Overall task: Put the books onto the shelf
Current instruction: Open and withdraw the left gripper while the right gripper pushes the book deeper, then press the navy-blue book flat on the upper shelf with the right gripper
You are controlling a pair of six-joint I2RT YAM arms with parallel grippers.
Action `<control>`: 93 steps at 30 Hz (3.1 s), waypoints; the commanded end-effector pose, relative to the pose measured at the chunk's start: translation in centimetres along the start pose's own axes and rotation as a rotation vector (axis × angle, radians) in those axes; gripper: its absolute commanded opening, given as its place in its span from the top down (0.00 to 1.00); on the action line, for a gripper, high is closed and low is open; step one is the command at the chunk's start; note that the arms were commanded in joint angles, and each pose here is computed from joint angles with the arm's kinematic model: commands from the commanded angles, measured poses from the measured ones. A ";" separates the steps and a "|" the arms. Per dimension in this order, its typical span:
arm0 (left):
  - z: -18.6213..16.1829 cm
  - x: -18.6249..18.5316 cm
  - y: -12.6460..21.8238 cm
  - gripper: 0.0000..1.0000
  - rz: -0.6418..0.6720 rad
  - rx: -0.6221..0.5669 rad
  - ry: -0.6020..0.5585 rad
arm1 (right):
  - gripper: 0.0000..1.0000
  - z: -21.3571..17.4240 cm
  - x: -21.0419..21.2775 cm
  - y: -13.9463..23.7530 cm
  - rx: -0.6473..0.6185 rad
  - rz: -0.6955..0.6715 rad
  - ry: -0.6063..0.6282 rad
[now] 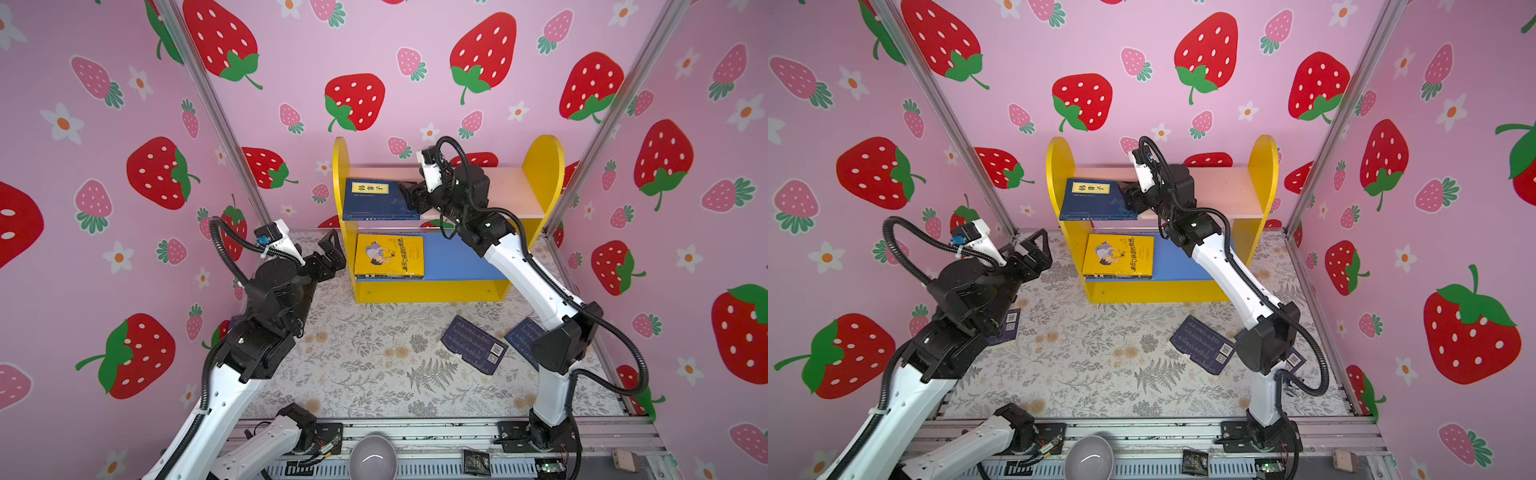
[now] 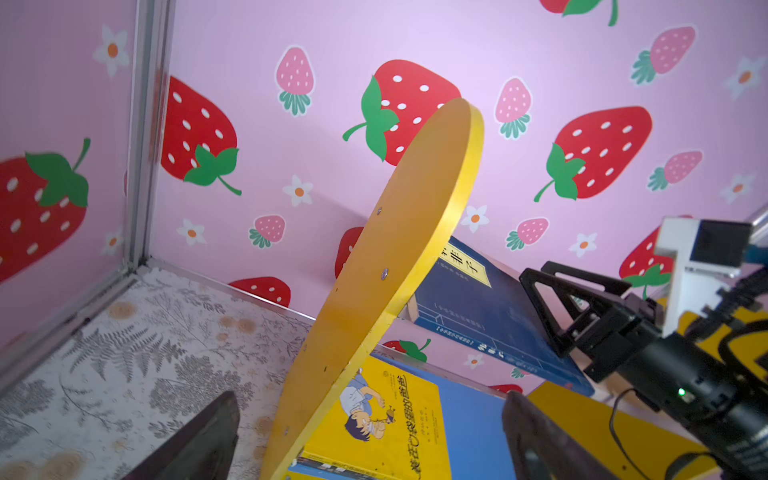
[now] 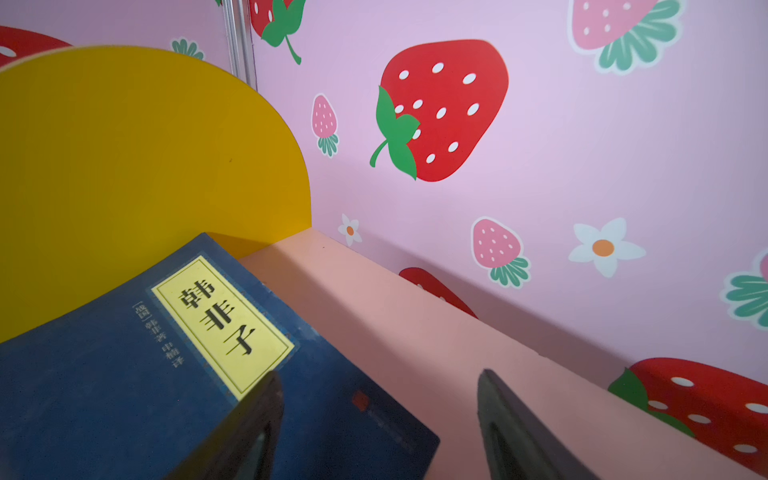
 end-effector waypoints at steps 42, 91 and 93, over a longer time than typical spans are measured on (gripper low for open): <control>-1.5 -0.4 -8.2 0.18 -0.460 0.192 -0.211 | 0.30 -1.4 4.5 9.2 -0.210 0.074 -0.024; -0.1 0.5 -8.9 0.33 -0.457 0.122 -0.099 | 0.48 -5.0 3.6 7.5 -0.052 -0.134 0.127; 0.0 0.4 -8.6 0.33 -0.458 0.115 -0.104 | 0.52 -5.1 3.7 7.2 -0.054 -0.123 0.122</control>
Point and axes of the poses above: each gripper's point midway between its finger pads, its own y axis back along the fingers, its own x axis along the line the jaws close on, z = x × y, the point moved 5 cm from there along y, back along the fingers, and after that the axes turned 15 degrees about y, right-handed, at the moved point
